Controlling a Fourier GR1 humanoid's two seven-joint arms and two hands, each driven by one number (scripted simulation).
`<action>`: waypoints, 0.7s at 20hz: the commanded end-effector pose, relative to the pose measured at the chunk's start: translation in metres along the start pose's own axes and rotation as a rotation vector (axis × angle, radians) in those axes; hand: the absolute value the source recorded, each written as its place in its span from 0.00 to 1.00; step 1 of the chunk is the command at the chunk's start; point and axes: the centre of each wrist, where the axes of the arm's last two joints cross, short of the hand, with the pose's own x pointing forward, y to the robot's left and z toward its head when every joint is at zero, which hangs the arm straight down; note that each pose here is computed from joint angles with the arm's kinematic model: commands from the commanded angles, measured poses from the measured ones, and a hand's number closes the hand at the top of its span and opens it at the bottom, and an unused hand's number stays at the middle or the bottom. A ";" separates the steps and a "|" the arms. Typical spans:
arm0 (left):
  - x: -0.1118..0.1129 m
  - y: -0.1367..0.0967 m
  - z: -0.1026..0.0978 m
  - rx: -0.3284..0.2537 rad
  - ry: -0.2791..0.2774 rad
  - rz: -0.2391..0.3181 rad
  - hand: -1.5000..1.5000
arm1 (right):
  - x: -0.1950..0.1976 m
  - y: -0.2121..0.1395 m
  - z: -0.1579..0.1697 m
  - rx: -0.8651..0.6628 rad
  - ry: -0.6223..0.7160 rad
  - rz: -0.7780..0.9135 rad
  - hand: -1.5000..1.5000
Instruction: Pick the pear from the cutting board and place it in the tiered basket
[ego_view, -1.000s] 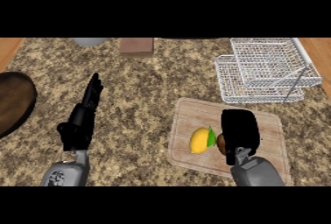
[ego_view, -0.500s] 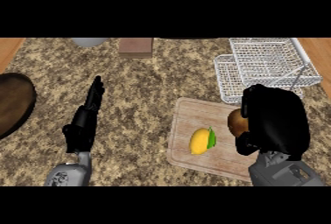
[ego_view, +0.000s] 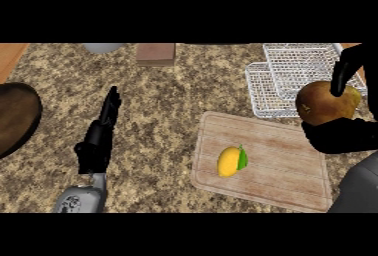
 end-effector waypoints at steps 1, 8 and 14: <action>0.004 0.001 0.001 -0.030 0.007 0.016 0.50 | 0.008 -0.024 -0.022 0.044 0.035 -0.098 1.00; -0.015 -0.002 0.010 -0.018 0.005 0.004 0.50 | -0.002 -0.029 -0.064 0.044 0.037 -0.164 1.00; 0.001 -0.008 -0.006 -0.009 -0.002 0.005 0.50 | -0.016 -0.021 -0.098 -0.005 0.081 -0.110 1.00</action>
